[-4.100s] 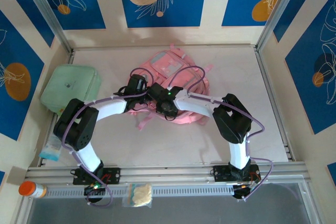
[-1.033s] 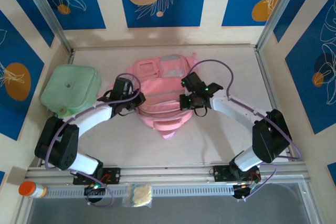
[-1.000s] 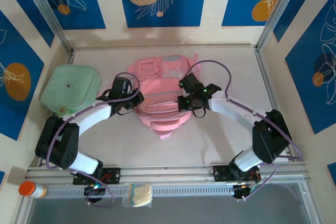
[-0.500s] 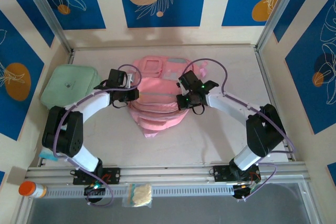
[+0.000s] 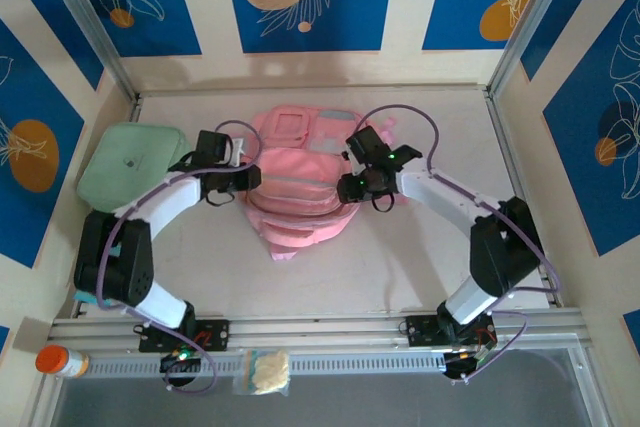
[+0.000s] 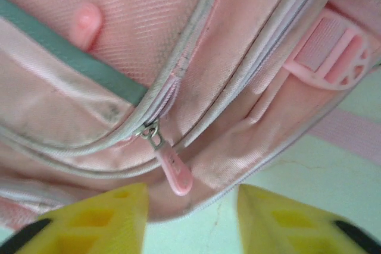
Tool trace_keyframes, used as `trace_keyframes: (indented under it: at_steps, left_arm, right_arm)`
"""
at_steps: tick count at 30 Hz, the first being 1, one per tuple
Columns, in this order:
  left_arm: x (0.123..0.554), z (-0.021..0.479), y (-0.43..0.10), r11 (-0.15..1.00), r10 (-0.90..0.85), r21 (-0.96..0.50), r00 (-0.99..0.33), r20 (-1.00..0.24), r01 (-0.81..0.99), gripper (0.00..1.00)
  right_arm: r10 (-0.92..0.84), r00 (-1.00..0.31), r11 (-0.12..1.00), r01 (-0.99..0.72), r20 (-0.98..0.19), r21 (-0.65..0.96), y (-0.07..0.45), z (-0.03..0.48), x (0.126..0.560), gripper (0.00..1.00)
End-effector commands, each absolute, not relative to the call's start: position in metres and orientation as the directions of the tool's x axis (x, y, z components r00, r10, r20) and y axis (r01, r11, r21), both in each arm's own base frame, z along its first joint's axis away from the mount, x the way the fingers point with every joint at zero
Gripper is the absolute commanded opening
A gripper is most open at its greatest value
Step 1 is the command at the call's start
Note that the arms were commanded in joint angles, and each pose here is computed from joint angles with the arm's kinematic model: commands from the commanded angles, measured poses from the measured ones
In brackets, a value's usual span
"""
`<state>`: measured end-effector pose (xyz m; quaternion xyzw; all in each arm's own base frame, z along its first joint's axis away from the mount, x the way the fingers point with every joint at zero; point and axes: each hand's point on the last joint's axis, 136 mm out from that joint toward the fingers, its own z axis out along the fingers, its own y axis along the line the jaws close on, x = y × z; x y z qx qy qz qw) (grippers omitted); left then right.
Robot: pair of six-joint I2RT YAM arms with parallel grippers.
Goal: Pack the student bag
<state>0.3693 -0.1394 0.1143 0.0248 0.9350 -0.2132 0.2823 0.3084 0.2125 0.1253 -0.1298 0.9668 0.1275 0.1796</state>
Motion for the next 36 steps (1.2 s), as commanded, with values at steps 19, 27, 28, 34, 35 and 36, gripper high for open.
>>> trace_keyframes:
  at_steps: [19, 27, 28, 34, 35, 36]
  left_arm:
    - [0.374, 0.131, 0.016, 0.960, -0.008, 0.131, -0.494, -0.869, -0.246, 0.99]
    - [0.392, 0.114, -0.006, 0.984, 0.120, 0.160, -0.371, -0.921, -0.077, 0.99]
    - [0.393, 0.113, -0.011, 0.990, 0.109, 0.136, -0.364, -0.925, -0.049, 0.99]
    - [0.387, 0.099, -0.038, 0.986, 0.150, 0.125, -0.245, -0.958, 0.113, 0.99]
    - [0.388, 0.093, -0.031, 0.990, 0.134, 0.115, -0.299, -0.945, 0.080, 0.99]
    - [0.395, 0.092, -0.024, 0.993, 0.120, 0.114, -0.318, -0.940, 0.038, 1.00]
  right_arm:
    - [0.215, -0.474, 0.950, 0.304, -0.854, 0.071, -0.031, 0.137, 0.381, 0.99]
    - [0.126, -0.422, 0.987, -0.035, -0.898, 0.155, 0.013, 0.113, 0.401, 0.99]
    - [0.110, -0.427, 0.985, -0.071, -0.898, 0.155, 0.020, 0.109, 0.402, 0.99]
    - [0.077, -0.397, 0.977, -0.153, -0.915, 0.148, 0.033, 0.093, 0.396, 0.99]
    - [0.086, -0.401, 0.976, -0.152, -0.912, 0.159, 0.031, 0.093, 0.396, 0.99]
    - [0.085, -0.391, 0.976, -0.153, -0.916, 0.156, 0.031, 0.094, 0.396, 0.99]
